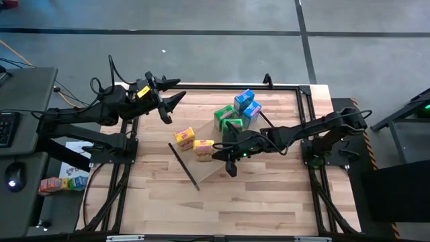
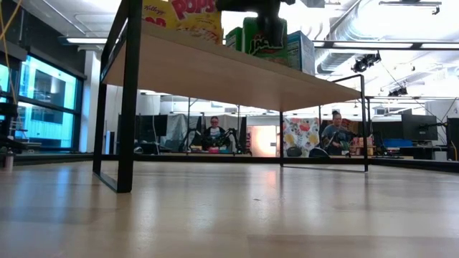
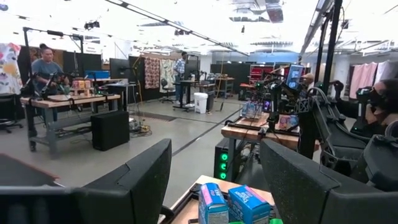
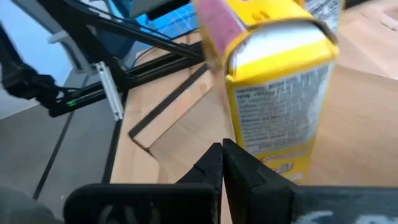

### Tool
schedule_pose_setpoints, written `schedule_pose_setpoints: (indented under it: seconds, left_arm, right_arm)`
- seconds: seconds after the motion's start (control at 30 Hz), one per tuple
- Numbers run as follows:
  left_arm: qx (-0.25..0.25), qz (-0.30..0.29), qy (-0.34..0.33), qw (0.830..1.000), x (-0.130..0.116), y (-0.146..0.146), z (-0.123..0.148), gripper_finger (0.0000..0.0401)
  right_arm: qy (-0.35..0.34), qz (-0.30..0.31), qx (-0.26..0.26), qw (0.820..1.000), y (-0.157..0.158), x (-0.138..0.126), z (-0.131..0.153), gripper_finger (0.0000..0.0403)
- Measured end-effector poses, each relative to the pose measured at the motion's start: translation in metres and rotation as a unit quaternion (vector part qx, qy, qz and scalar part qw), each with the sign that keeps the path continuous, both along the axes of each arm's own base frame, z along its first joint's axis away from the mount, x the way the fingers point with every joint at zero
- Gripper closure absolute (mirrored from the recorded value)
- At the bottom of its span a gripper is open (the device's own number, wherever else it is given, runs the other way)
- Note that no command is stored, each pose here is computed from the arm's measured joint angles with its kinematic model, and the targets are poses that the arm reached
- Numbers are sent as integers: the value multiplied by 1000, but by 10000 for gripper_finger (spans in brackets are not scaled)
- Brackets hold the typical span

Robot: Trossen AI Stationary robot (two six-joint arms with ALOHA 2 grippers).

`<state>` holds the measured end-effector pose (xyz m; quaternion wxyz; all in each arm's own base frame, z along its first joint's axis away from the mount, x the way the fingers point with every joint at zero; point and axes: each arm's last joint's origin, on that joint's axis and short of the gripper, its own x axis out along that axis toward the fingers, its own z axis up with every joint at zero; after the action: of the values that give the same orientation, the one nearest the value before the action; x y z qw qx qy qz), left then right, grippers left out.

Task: Stack cereal on shelf
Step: Put the yellow cereal box on the shelf aligned with the other yellow cereal box

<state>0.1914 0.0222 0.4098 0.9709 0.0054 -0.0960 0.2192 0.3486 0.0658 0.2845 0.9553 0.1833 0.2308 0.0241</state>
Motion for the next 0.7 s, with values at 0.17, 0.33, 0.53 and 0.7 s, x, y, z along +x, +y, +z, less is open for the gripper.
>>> schedule_pose_setpoints:
  seconds: [0.17,0.33,0.53,0.7]
  left_arm:
    - [5,1,3,1000,0,0,0,165]
    - [5,1,3,1000,0,0,0,165]
    - [5,1,3,1000,0,0,0,165]
    - [4,1,2,1000,0,0,0,165]
  right_arm:
    - [3,-14,1,1000,-1,0,-1,403]
    - [13,-20,-5,1000,-1,-1,-2,403]
    - [10,-41,-13,999,-3,-1,-2,403]
    - [9,-39,-12,999,-3,-1,-1,403]
